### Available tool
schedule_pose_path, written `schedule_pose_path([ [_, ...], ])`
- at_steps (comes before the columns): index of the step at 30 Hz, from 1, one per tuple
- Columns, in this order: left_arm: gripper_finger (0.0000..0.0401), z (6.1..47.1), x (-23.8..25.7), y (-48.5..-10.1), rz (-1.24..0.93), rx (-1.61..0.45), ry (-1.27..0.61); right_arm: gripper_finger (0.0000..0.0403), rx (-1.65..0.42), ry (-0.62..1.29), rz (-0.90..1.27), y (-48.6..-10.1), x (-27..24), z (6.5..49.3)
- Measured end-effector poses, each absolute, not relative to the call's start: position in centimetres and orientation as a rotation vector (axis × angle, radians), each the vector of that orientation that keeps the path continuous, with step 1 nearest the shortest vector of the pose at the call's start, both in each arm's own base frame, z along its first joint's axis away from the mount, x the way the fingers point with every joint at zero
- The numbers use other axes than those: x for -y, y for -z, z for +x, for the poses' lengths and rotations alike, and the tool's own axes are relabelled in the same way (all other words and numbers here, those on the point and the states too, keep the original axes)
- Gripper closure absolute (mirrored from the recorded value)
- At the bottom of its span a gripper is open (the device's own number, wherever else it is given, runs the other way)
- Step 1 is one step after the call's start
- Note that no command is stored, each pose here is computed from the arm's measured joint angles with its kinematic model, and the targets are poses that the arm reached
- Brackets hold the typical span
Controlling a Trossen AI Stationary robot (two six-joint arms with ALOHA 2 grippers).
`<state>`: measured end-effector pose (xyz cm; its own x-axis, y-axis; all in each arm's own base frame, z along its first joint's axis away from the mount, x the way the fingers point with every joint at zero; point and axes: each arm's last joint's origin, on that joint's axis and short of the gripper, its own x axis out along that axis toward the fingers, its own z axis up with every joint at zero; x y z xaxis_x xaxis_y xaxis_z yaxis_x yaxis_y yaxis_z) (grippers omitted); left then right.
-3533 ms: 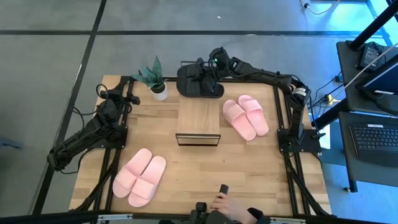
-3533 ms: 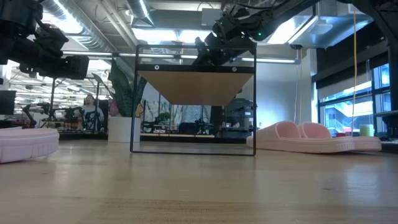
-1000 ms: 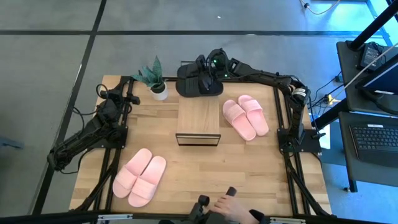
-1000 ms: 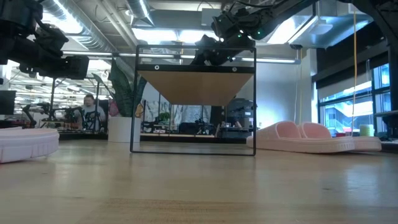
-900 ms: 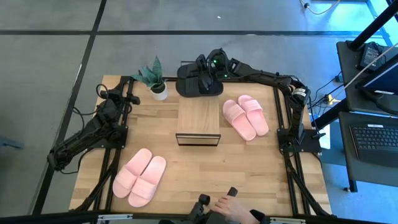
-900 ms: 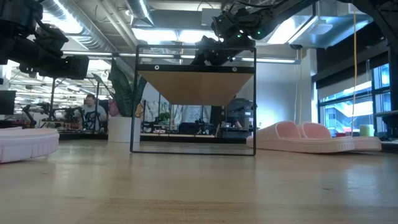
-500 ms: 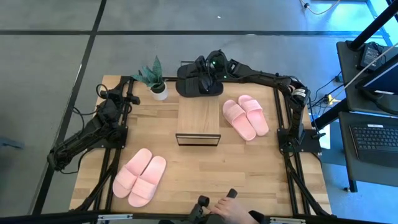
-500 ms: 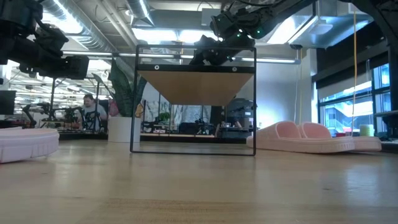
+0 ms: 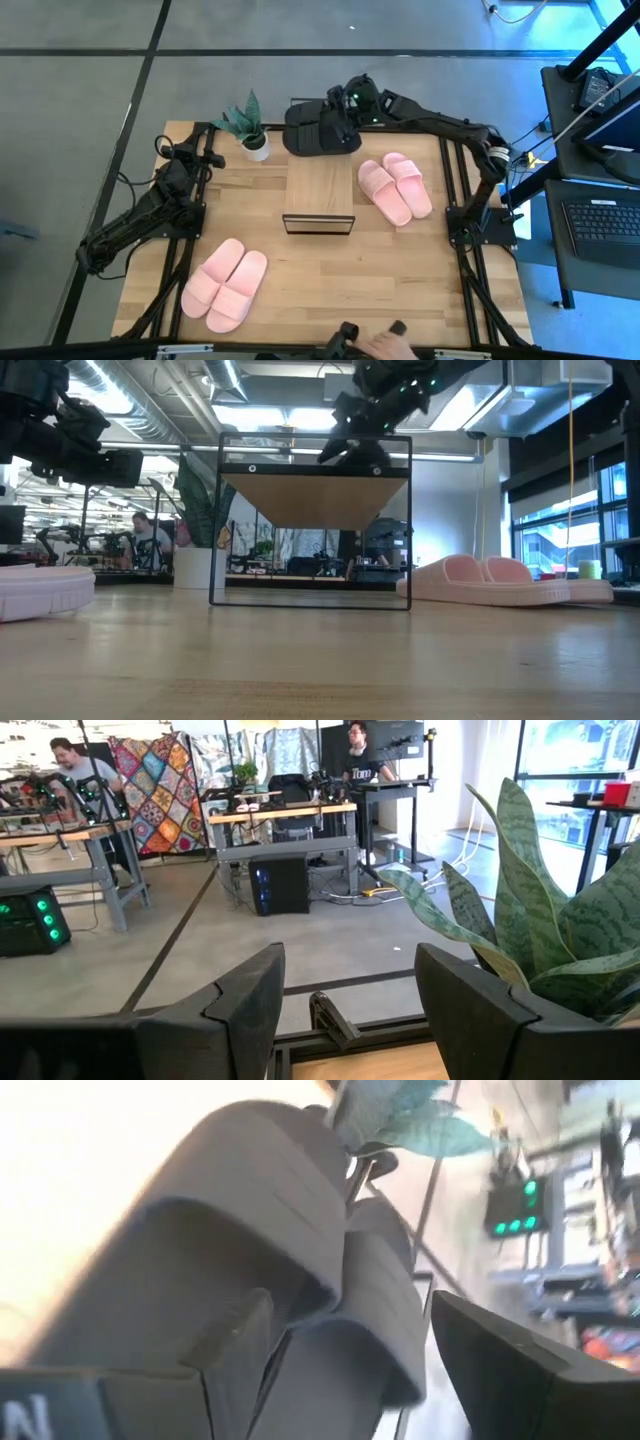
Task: Pick and place slides into the shelf
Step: Put the pink slide under the shelf
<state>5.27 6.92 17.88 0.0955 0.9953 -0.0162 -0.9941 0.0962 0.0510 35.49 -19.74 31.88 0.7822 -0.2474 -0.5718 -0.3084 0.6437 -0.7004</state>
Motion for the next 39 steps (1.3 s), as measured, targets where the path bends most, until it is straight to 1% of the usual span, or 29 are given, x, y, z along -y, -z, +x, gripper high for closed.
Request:
schedule_pose_path([
  [5, 0.0184, 5.3, -6.9, -17.9, 0.03, -0.051, -1.474, 0.013, -0.714, 0.032, -0.664, -33.8, 18.3, 33.7],
  [9, 0.0184, 5.3, -6.9, -17.9, 0.031, -0.052, -1.474, 0.013, -0.814, 0.066, -0.582, -35.1, 16.5, 31.7],
  [14, 0.0184, 5.3, -6.9, -17.9, 0.034, -0.055, -1.474, 0.013, -0.942, 0.037, -0.397, -36.0, 13.6, 29.0],
  [17, 0.0184, 5.3, -6.9, -17.9, 0.072, -0.089, -1.473, 0.013, -0.971, 0.029, -0.31, -36.2, 12.1, 27.9],
  [20, 0.0184, 5.3, -6.9, -17.9, 0.108, -0.122, -1.471, 0.013, -0.969, 0.028, -0.286, -35.0, 11.0, 26.9],
  [23, 0.0184, 5.3, -6.9, -17.9, 0.115, -0.129, -1.471, 0.013, -0.958, 0.033, -0.283, -32.9, 10.2, 25.2],
  [26, 0.0184, 5.3, -6.9, -17.9, 0.116, -0.129, -1.47, 0.013, -0.889, 0.095, -0.281, -31.3, 9.5, 23.2],
  [29, 0.0184, 5.3, -6.9, -17.9, 0.116, -0.129, -1.47, 0.013, -0.809, 0.16, -0.318, -30.5, 8.7, 21.1],
  [32, 0.0184, 5.3, -6.9, -17.9, 0.116, -0.13, -1.471, 0.013, -0.77, 0.193, -0.335, -29.6, 8.1, 19.4],
  [39, 0.0184, 5.3, -6.9, -17.9, 0.116, -0.13, -1.47, 0.013, -0.706, 0.232, -0.323, -26.6, 7.5, 17.9],
])
